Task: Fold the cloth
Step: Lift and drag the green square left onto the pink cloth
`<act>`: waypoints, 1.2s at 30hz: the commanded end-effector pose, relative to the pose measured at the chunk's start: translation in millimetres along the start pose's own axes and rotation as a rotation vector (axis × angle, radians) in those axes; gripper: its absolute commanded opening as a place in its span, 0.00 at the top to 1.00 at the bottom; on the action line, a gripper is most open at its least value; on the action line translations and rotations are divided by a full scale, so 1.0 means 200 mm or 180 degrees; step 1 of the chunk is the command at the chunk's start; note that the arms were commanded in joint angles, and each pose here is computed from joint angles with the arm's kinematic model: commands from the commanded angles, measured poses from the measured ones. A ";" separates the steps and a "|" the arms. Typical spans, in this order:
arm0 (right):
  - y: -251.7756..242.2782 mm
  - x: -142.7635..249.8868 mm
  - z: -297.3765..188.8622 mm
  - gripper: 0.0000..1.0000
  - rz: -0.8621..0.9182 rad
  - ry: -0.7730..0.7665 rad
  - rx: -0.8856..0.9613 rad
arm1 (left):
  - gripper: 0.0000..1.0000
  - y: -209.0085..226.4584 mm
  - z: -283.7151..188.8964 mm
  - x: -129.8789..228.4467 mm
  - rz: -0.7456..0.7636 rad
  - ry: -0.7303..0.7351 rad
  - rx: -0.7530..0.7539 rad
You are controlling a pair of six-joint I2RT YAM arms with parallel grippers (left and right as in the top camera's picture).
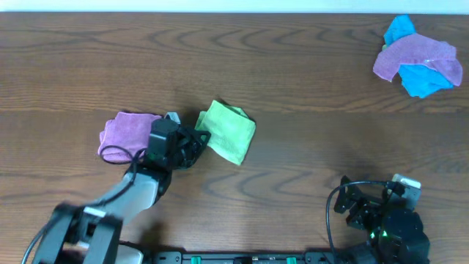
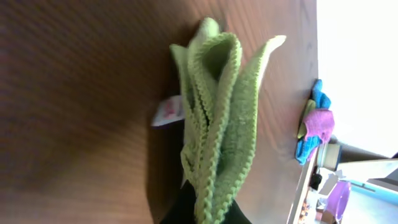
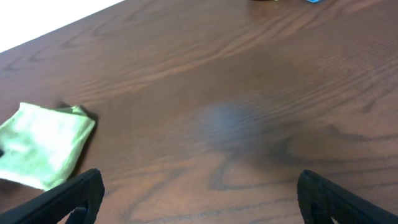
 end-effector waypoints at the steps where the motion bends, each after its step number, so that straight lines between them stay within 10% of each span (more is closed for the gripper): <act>1: -0.01 0.00 0.00 0.01 0.0062 -0.0040 0.0066 | 0.94 -0.04 -0.05 -0.01 0.0117 -0.0026 0.0079; 36: -0.01 0.00 0.00 0.01 0.0062 -0.0040 0.0066 | 0.94 -0.17 -0.57 -0.40 0.0293 -0.1007 -0.0693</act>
Point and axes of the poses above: each gripper's point midway between its finger pads, its own z axis out along the fingers, its own y axis along the line the jaws close on, x = y × z, the point moved 9 cm from there along -z, back along the fingers, and after that the axes turned 6 degrees about -z, right-handed, at the moved point
